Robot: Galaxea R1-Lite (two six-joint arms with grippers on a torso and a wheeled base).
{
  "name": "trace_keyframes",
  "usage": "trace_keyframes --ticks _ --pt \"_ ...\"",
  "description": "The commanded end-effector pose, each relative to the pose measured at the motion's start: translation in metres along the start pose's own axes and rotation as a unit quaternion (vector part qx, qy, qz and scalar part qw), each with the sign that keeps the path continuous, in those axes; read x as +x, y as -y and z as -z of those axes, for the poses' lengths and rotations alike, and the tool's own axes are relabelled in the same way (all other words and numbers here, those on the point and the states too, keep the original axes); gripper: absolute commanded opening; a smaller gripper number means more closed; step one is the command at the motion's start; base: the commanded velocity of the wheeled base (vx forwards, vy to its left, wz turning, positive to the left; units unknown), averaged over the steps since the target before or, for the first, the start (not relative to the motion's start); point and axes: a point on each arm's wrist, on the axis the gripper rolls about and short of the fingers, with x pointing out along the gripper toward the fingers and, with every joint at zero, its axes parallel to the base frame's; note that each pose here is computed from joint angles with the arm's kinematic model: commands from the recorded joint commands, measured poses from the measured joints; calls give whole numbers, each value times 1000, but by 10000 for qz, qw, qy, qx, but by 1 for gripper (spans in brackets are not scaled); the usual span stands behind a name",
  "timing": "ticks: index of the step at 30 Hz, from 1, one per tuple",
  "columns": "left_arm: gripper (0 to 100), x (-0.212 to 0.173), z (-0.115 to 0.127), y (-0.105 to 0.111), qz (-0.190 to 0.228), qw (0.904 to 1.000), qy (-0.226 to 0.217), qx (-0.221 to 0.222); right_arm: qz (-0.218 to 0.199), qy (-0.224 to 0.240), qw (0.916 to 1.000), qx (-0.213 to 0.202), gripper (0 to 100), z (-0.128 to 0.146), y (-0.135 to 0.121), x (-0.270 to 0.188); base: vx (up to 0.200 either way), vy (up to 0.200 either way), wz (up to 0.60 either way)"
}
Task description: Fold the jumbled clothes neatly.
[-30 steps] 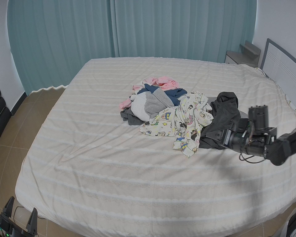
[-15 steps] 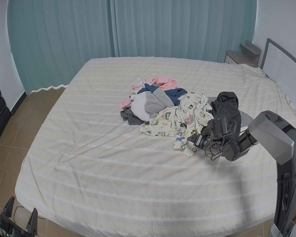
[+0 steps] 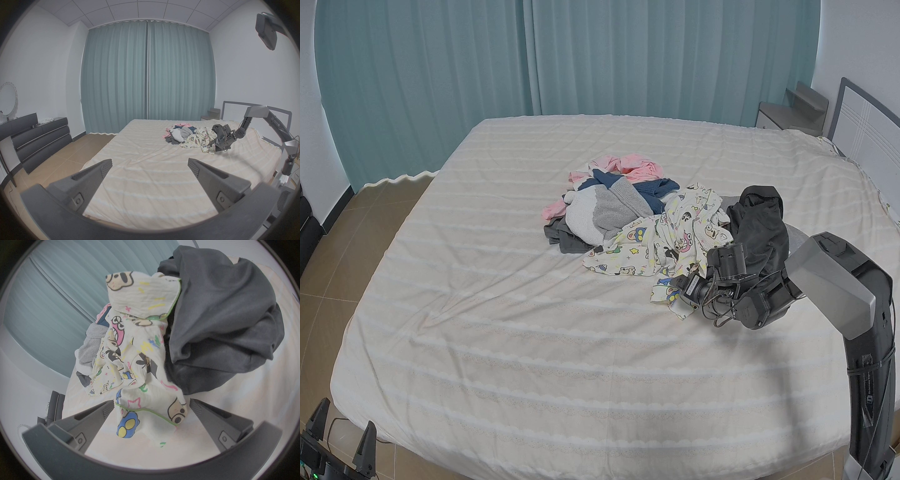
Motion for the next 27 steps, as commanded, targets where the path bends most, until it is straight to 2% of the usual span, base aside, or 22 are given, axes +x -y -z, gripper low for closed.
trace_keyframes --ticks 1,5,9,18,19,27 --pt "100 0 5 0 -3 10000 -15 -24 -60 9 10000 -10 100 4 -4 8 0 0 0" --pt "100 0 5 0 -11 10000 -15 -24 -5 110 9999 -40 100 5 -5 17 0 0 0" --pt "100 0 5 0 -3 10000 -15 -62 -125 191 9997 -68 100 4 -15 22 0 0 0" --pt "100 0 5 0 -3 10000 -15 -62 -54 -78 9998 -196 100 15 -29 29 0 0 0" --pt "100 0 5 0 -3 10000 -15 -62 -33 -100 9997 -200 0 16 -28 29 0 0 0" --pt "100 0 5 0 -3 10000 -15 -62 151 17 9996 -235 0 18 -27 32 0 0 0"
